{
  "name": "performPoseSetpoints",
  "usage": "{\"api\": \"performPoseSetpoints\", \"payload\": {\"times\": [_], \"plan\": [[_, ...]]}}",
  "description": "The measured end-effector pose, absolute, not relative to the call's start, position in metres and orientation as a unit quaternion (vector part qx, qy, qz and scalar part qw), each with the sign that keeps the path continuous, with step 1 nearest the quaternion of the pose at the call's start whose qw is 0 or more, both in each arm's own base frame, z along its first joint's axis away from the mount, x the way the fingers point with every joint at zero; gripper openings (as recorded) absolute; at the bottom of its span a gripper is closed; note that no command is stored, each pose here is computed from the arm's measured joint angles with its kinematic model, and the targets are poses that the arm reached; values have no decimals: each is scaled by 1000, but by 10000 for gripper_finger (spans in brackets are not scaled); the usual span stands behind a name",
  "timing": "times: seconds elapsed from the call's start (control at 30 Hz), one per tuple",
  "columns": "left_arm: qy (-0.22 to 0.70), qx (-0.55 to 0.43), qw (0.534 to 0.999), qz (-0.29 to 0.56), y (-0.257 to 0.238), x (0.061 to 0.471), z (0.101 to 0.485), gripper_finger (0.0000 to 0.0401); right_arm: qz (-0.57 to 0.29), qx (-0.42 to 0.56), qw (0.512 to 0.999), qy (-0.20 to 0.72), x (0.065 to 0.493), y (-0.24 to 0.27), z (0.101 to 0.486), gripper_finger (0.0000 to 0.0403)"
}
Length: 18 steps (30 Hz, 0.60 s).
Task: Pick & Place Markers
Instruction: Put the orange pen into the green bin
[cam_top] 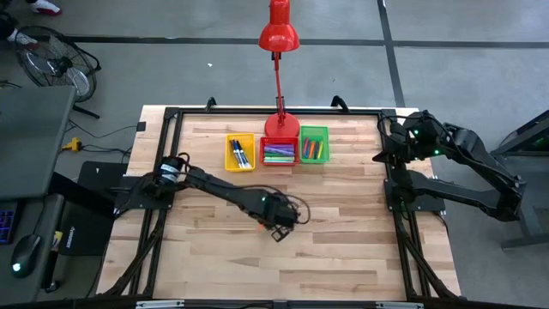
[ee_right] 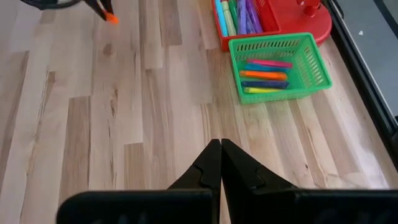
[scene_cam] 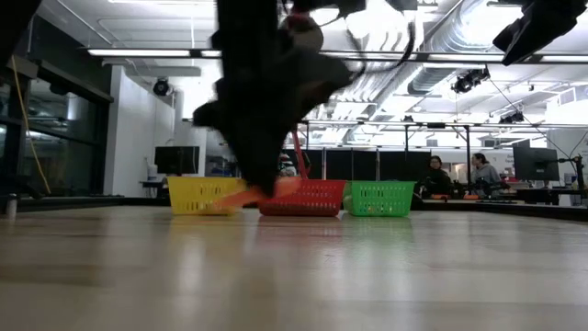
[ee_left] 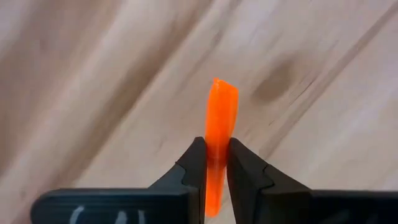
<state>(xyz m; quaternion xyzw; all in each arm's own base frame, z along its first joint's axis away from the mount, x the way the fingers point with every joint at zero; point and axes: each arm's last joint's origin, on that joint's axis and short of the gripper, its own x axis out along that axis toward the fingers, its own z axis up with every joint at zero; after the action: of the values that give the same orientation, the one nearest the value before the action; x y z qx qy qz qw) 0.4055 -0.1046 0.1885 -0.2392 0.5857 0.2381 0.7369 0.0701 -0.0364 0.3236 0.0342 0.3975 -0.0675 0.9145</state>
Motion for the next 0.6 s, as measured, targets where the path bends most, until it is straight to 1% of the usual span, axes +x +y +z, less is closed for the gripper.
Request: {"api": "performPoseSetpoints", "payload": {"times": [0.13, 0.3, 0.47, 0.6], "plan": [[532, -227, 779, 244, -86, 424, 218, 36, -66, 33, 917, 392, 71, -37, 324, 0], [433, -203, 848, 230, -63, 449, 266, 36, -58, 34, 923, 378, 73, -37, 326, 0], [315, -173, 907, 219, -38, 467, 317, 37, -13, 56, 944, 324, 78, -36, 332, 5], [238, -147, 937, 208, -19, 475, 348, 37, 16, 62, 959, 276, 83, -37, 340, 21]]}}
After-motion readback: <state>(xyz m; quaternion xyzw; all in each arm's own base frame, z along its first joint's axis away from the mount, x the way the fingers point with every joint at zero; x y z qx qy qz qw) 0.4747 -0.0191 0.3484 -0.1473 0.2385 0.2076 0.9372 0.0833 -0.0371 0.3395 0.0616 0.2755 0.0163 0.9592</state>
